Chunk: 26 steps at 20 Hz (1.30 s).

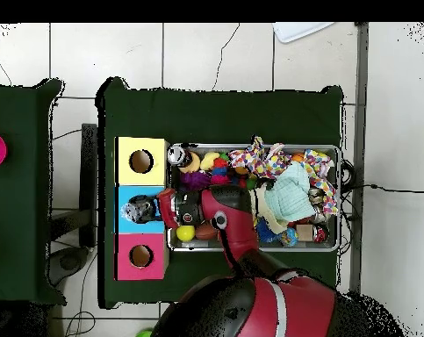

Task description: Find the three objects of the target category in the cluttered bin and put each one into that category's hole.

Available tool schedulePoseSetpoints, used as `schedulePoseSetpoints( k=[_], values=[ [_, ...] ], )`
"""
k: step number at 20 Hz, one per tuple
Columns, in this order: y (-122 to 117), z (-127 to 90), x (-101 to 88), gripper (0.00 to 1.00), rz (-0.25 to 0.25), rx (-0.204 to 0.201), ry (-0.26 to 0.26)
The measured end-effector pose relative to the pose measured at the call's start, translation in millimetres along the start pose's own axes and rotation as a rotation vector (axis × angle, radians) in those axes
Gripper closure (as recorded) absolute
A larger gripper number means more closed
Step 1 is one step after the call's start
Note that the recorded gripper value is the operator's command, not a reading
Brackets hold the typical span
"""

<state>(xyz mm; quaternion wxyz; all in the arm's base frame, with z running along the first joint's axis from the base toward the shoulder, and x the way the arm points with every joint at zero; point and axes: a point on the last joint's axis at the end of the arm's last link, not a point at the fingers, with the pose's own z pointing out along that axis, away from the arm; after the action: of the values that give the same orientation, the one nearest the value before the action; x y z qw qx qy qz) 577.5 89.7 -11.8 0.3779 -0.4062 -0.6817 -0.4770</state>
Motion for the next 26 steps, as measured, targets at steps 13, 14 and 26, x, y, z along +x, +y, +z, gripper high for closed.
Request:
schedulePoseSetpoints(
  k=[13,14,26],
  values=[
    [10,-1,1.2,1.00,-0.093,0.081,-0.016],
    [10,-1,1.3,1.00,-0.093,0.082,-0.017],
    [12,-4,5.5,1.00,-0.113,0.108,-0.037]
  ],
)
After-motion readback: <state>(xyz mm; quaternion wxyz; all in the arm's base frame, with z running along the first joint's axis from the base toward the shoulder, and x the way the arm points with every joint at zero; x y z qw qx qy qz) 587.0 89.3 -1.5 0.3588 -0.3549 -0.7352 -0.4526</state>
